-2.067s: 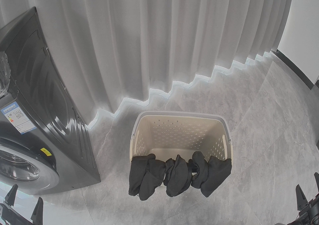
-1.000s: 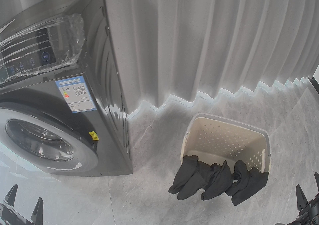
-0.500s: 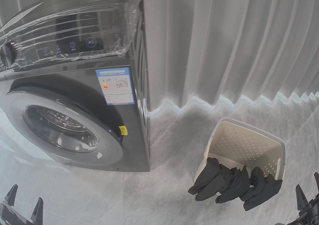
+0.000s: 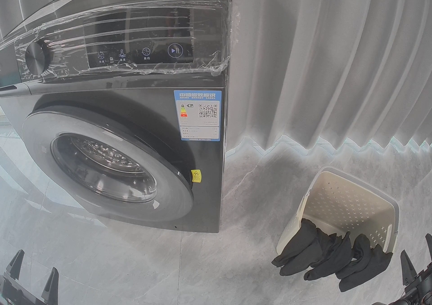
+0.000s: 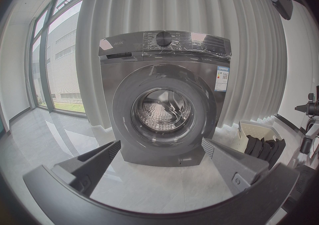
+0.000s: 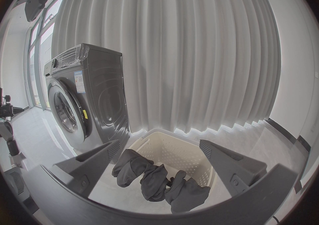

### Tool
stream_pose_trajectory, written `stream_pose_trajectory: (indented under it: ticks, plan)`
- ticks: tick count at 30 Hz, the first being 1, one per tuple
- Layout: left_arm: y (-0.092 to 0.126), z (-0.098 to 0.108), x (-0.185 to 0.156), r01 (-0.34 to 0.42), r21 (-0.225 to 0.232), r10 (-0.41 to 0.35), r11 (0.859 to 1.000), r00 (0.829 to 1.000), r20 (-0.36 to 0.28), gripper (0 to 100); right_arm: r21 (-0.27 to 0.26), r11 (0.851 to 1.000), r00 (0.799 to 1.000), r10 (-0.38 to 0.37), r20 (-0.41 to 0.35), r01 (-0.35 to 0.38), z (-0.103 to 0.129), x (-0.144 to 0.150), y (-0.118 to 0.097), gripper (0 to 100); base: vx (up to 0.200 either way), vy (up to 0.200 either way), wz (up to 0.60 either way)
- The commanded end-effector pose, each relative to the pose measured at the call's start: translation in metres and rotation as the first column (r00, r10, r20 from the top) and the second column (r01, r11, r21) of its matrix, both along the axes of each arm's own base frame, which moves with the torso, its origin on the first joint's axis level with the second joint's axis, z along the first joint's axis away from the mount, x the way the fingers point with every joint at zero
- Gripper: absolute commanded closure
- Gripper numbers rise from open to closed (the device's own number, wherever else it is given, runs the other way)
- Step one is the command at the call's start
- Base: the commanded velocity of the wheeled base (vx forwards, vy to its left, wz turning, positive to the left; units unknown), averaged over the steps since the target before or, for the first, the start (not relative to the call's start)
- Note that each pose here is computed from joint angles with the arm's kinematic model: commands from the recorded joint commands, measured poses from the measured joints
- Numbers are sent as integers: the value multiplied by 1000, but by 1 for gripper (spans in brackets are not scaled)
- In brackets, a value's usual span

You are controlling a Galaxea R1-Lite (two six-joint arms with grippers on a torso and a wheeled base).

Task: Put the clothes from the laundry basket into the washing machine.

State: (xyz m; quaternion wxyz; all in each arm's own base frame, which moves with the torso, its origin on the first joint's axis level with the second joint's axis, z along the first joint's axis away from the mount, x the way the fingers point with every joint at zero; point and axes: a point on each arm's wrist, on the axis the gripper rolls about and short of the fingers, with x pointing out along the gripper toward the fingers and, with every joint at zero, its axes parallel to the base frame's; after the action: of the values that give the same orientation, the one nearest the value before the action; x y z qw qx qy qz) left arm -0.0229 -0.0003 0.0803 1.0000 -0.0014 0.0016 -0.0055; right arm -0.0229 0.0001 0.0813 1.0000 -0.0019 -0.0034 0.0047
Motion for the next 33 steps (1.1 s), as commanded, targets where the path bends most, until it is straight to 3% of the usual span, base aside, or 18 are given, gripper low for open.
stream_pose_trajectory:
  ticks: [1,8,19,28,33]
  plan:
    - [0,-5,0,0,0,0,1000,1000,-4,0,-1,1000,1000,3,-16,-3,-5,1,0,0,0,0,0]
    - [0,-5,0,0,0,0,1000,1000,-4,0,-2,1000,1000,1,-18,-1,-5,1,0,0,0,0,-514]
    - [0,-5,0,-2,-9,2,1000,1000,-5,0,-2,1000,1000,1,-18,-1,-5,1,0,0,0,0,0]
    - [0,-5,0,-2,0,2,1000,1000,-4,0,-2,1000,1000,1,-18,-1,-5,1,0,0,-200,0,0]
    - [0,-5,0,-2,-6,2,1000,1000,-5,0,-2,1000,1000,1,-18,-1,-5,1,0,0,0,0,0]
